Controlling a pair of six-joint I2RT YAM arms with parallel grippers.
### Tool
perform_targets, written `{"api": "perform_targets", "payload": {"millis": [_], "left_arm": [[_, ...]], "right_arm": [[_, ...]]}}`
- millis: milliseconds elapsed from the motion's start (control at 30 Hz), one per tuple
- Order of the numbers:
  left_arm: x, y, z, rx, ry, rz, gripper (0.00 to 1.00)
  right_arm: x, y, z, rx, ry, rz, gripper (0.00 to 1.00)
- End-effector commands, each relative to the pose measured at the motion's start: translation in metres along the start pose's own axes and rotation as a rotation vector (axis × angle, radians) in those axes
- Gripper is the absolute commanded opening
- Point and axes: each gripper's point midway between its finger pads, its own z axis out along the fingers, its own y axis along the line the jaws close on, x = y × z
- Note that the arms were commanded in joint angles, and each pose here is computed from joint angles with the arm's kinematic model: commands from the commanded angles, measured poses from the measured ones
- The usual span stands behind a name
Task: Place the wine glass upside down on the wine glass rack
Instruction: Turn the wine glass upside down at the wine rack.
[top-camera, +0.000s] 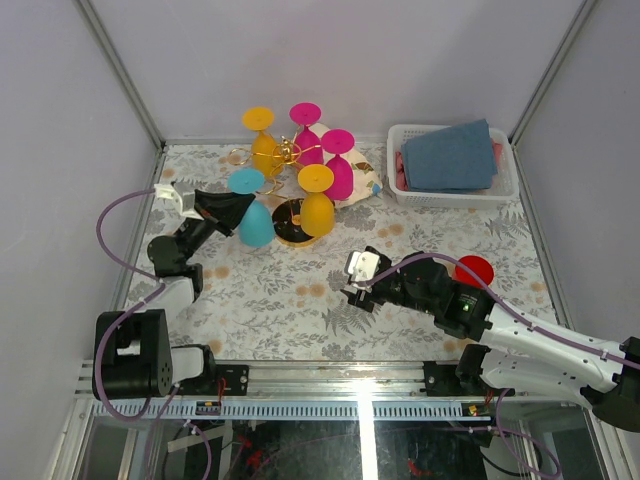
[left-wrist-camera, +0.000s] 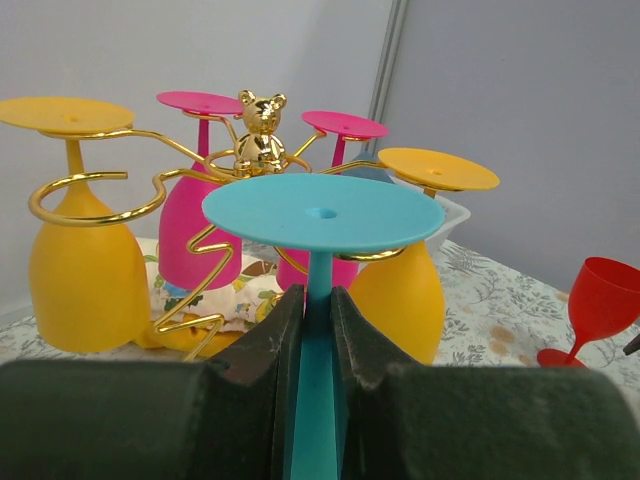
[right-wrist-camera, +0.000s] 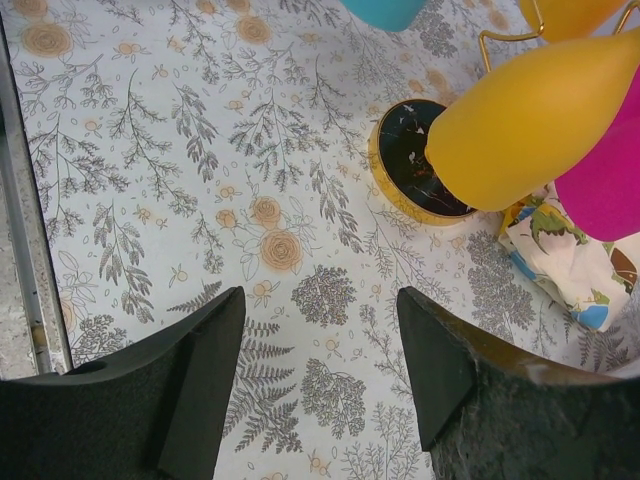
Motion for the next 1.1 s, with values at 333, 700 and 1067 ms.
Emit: {"api": "perform_targets", "payload": {"millis": [333, 700, 1067], "left_arm": [[-0.02, -0.005, 0.019, 0.111, -0.032, 0.067, 0.0], [-0.004, 0.005, 0.031, 0.135, 0.003, 0.038, 0.0], [0.006, -0.005, 0.043, 0.193, 0.024, 0.013, 0.0]], "right_arm": [[-0.007, -0.002, -0.002, 0.013, -0.019, 0.006, 0.69], [-0.008, -0.001, 0.0, 0.006, -0.014, 0.018, 0.7], [-0.005, 0.001, 0.002, -0.005, -0.007, 0.021, 0.7]]}}
